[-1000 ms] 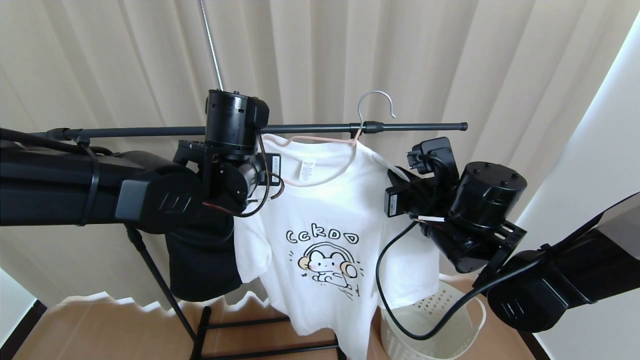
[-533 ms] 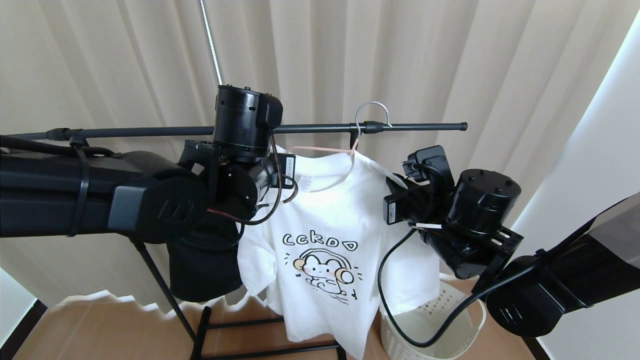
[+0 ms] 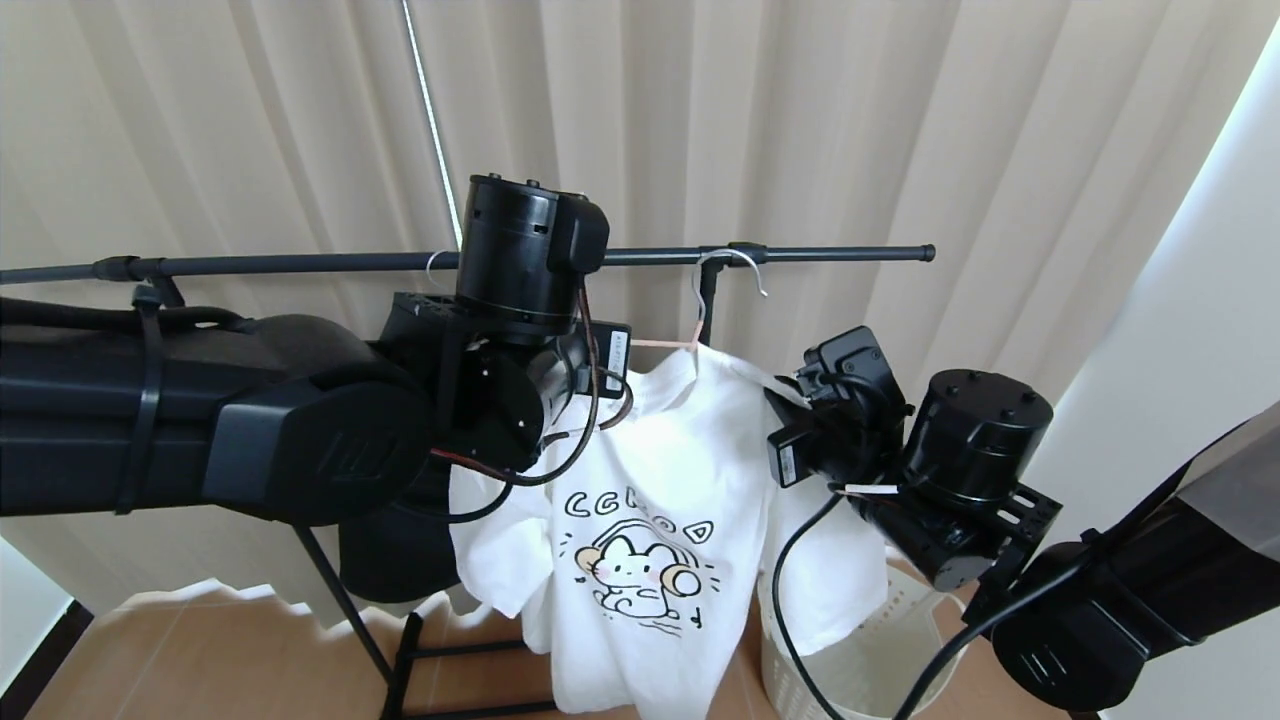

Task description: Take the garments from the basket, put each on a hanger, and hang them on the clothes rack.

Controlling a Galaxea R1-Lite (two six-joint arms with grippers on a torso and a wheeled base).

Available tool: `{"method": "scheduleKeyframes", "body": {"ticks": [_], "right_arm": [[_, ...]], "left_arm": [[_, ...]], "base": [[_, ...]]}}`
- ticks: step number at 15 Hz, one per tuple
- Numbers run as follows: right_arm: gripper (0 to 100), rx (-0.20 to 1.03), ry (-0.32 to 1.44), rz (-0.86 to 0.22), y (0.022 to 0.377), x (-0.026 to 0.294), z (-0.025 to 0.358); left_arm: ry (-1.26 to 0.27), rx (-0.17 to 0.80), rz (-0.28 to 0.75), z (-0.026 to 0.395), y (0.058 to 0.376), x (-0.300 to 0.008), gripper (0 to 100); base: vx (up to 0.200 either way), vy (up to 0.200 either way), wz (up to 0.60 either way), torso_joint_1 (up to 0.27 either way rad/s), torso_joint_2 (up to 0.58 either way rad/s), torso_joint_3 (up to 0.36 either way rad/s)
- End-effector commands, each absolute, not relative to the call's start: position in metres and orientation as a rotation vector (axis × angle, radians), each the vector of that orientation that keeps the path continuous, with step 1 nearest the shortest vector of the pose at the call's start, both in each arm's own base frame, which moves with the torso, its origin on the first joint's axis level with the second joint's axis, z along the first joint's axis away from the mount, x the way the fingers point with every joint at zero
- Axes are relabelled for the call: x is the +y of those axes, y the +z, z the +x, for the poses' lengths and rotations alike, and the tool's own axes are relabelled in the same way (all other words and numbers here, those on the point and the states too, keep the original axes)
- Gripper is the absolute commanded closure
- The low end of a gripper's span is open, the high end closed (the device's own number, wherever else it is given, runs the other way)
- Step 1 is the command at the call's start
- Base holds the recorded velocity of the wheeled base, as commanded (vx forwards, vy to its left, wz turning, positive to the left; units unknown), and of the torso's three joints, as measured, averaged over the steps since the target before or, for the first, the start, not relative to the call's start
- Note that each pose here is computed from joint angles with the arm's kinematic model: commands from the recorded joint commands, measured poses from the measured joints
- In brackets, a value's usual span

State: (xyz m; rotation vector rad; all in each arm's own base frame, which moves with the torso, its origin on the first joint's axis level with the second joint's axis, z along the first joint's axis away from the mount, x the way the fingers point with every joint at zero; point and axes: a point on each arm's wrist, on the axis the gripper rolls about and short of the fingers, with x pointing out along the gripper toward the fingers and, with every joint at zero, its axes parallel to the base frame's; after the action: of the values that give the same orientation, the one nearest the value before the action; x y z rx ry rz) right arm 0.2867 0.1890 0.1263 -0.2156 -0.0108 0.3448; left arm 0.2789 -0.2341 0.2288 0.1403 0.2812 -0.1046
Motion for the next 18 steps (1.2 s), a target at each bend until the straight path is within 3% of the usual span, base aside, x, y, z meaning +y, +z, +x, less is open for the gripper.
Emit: {"method": "scheduleKeyframes", "body": {"ticks": [1, 5, 9, 12, 18], "right_arm": [[100, -0.001, 0.360, -0.242, 0.123, 0.187, 0.285], [100, -0.013, 0.391, -0.336, 0.128, 0.157, 0.284], [100, -0.012, 0.362, -0.386, 0.127, 0.147, 0.289], [100, -0.008, 0.383, -0.389, 0.124, 0.153, 0.285], [100, 0.042, 0.427, -0.413, 0.103, 0.179, 0.278]], "left_arm": [[-0.112, 0.290, 0.148, 0.274, 0.230, -0.234, 100], [-0.104, 0.319, 0.184, 0.270, 0.230, -0.226, 100], [-0.107, 0.316, 0.228, 0.267, 0.232, -0.221, 100], [-0.125, 0.332, 0.268, 0.264, 0.225, -0.224, 100], [-0.251, 0.314, 0.217, 0.249, 0.234, -0.237, 100]], "base": [[0.000, 0.000, 0.00, 0.000, 0.00, 0.000], [0.000, 0.000, 0.00, 0.000, 0.00, 0.000], [0.000, 0.000, 0.00, 0.000, 0.00, 0.000], [0.000, 0.000, 0.00, 0.000, 0.00, 0.000], [0.000, 0.000, 0.00, 0.000, 0.00, 0.000]]}}
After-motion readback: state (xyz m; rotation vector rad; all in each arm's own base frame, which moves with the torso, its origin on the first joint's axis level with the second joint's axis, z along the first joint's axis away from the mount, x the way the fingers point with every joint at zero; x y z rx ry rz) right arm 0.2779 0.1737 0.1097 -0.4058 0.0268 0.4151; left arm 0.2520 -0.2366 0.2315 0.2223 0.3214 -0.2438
